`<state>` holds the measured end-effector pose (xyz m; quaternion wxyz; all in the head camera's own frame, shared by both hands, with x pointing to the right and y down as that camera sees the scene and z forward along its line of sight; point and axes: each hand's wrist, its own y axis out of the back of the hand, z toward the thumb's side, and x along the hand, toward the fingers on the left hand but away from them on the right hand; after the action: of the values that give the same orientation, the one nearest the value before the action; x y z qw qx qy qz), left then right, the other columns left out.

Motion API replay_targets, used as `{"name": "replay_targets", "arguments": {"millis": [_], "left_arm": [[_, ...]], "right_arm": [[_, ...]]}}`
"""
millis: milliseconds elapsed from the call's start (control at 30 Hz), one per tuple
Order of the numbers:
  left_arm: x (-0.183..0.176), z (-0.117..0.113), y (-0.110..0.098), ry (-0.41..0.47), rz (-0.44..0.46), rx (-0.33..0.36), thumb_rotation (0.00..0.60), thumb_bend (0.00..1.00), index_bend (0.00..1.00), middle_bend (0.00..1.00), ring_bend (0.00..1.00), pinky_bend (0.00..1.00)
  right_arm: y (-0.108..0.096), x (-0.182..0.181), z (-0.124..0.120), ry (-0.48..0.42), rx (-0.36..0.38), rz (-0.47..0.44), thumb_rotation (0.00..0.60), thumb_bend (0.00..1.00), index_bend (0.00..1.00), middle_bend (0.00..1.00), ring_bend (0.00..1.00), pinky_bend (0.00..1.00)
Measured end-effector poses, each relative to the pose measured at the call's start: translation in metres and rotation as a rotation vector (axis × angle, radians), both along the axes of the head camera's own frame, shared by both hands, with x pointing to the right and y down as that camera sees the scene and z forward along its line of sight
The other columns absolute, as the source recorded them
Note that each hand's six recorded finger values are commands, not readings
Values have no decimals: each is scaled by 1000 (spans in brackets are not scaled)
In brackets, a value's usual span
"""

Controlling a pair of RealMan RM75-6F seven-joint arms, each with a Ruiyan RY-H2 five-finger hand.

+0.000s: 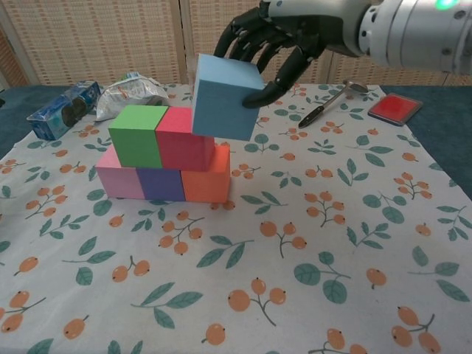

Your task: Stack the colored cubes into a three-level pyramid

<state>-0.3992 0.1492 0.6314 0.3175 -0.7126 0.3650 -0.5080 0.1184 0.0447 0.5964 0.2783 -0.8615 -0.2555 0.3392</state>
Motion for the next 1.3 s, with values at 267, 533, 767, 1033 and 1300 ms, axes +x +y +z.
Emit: {"name": "replay_targets", "arguments": {"millis": [267, 533, 767, 1033, 1300], "left_arm": [[-3, -2, 4, -8, -5, -4, 600, 248, 71, 31, 0, 90], [-2, -1, 5, -1, -1, -8, 600, 246, 71, 30, 0, 90], [3, 1, 6, 2, 19, -9, 600, 246, 71, 31, 0, 90], [4, 3, 6, 9, 25, -9, 600, 247, 71, 30, 0, 90], [3, 5, 7, 15, 25, -10, 600, 250, 71, 31, 0, 90]], "right_arm": [[-26, -58, -14, 16, 19, -17, 600, 197, 350, 401, 232, 242], [-38, -88, -10, 93, 5, 29, 600, 196, 324, 400, 226, 218], [-40, -109, -4, 164, 0, 54, 600, 196, 306, 400, 221, 199], [-39, -119, 0, 226, 8, 75, 600, 196, 285, 400, 218, 188], [-36, -123, 3, 260, 7, 88, 600, 196, 261, 400, 210, 170]]}}
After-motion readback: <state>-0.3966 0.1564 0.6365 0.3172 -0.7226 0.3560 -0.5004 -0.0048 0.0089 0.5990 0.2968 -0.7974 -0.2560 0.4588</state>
